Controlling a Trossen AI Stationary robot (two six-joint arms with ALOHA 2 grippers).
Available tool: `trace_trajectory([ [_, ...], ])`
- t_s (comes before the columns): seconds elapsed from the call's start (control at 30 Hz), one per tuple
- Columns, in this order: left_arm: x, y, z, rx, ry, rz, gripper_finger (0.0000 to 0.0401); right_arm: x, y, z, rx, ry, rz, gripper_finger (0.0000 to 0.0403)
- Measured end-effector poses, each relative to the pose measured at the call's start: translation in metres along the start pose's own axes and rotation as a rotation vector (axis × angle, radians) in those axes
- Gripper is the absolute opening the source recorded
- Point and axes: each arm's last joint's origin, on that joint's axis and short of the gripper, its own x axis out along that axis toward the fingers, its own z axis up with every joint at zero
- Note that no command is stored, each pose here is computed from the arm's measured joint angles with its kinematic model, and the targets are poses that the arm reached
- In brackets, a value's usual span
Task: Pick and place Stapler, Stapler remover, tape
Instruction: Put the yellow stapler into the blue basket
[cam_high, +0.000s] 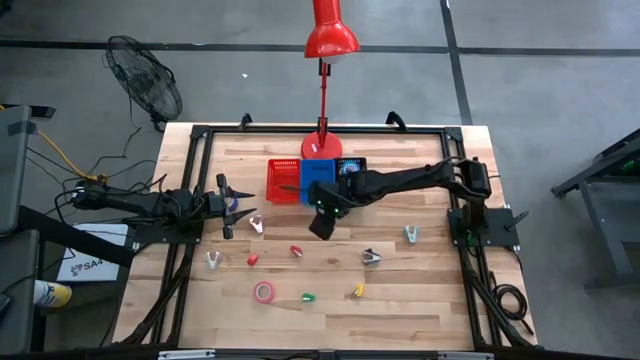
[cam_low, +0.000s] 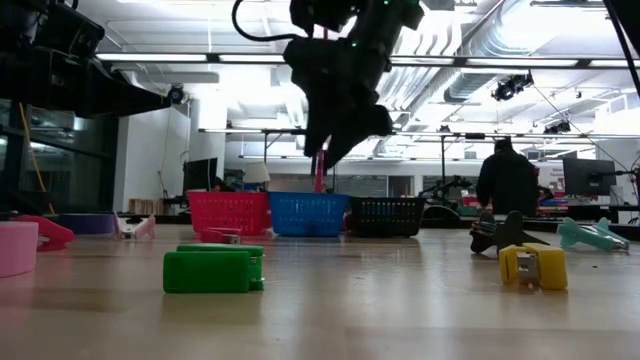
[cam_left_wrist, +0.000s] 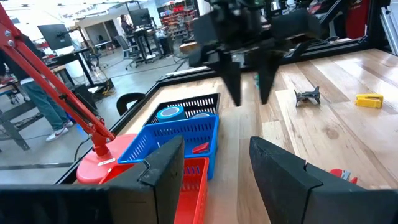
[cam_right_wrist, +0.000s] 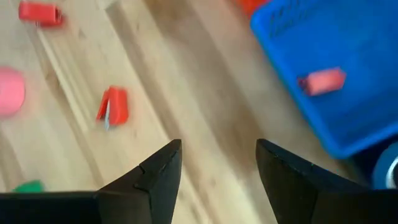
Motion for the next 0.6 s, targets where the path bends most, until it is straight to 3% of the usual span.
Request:
trace_trajectory([
  [0.2,0.0,0.0,0.0,0.0,0.0,0.0,0.0179,-0.001,0.012,-0.018,0.193,0.149,0.032,0.0196],
  [0.37,0.0,0.0,0.0,0.0,0.0,0.0,0.0179,-0.002,0.026,-0.037,0.4,0.235,-0.018,0.0196],
  [0.6,0.0,0.0,0.0,0.0,0.0,0.0,0.0179,-0.005,0.053,-0.065,0.486,0.266,-0.082,0.0197],
])
